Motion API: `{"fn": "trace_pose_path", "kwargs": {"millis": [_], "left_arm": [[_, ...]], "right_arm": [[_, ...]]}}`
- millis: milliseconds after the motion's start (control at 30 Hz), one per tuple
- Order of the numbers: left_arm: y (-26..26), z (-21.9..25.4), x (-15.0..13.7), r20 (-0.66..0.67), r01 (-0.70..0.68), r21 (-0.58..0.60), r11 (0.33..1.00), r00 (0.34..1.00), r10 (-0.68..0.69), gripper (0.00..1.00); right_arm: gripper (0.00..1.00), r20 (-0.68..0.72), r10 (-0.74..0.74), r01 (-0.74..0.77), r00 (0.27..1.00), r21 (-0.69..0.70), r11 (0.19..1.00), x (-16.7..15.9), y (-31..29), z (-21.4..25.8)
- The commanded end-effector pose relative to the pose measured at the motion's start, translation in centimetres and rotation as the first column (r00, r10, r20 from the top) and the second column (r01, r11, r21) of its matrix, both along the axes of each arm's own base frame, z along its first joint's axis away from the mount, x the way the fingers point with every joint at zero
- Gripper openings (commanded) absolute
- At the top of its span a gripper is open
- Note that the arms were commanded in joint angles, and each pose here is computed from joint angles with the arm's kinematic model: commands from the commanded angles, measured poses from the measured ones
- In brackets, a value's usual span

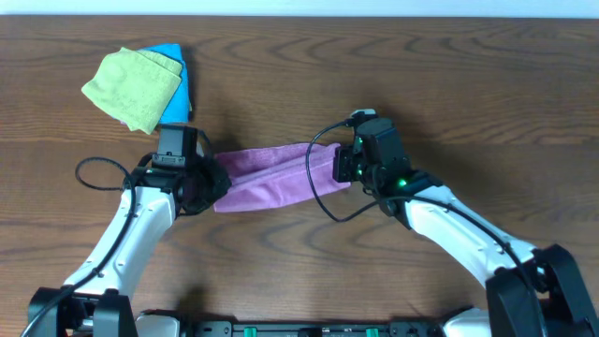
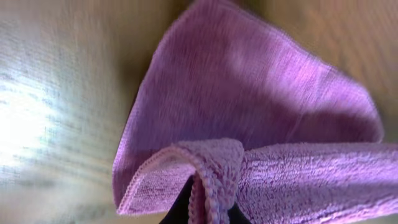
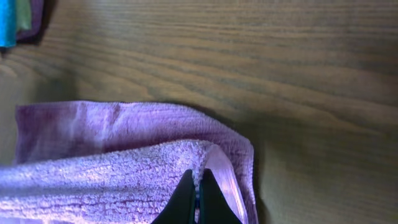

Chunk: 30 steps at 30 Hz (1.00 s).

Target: Fold the cloth

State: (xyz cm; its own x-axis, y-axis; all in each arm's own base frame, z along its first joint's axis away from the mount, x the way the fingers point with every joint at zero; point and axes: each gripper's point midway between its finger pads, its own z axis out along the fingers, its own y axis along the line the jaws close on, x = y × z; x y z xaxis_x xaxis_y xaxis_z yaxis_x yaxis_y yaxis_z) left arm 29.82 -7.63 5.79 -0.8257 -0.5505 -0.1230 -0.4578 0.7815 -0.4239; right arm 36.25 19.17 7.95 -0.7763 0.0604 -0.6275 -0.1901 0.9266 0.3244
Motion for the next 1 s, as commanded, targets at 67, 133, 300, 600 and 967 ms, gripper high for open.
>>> {"fn": "trace_pose_path", "kwargs": {"millis": [67, 133, 300, 600, 967], "left_arm": [[3.7, -1.7, 1.4, 0.017, -0.105, 0.164, 0.981, 0.994, 0.104, 0.06], [3.7, -2.3, 1.8, 0.016, -0.106, 0.167, 0.980, 0.994, 0.105, 0.06], [3.7, -3.9, 2.8, 0.012, -0.106, 0.173, 0.979, 0.994, 0.106, 0.06], [3.6, -5.3, 4.3, 0.041, -0.103, 0.171, 0.980, 0.994, 0.098, 0.06], [4.5, -2.5, 7.9, 0.162, -0.130, 0.223, 0.966, 0.982, 0.095, 0.06]], "right_arm": [[0.01, 0.059, -0.186, 0.192, 0.981, -0.138, 0.972, 3.2, -5.2, -1.2], [0.01, 0.053, -0.185, 0.191, 0.981, -0.143, 0.971, 3.7, -5.0, -1.7], [0.01, 0.047, -0.183, 0.188, 0.982, -0.159, 0.969, 4.5, -4.8, -2.3], [0.01, 0.009, -0.210, 0.207, 0.978, -0.229, 0.951, 3.5, -6.0, -3.4], [0.01, 0.039, -0.233, 0.235, 0.972, -0.243, 0.941, 4.0, -6.5, -3.0]]}}
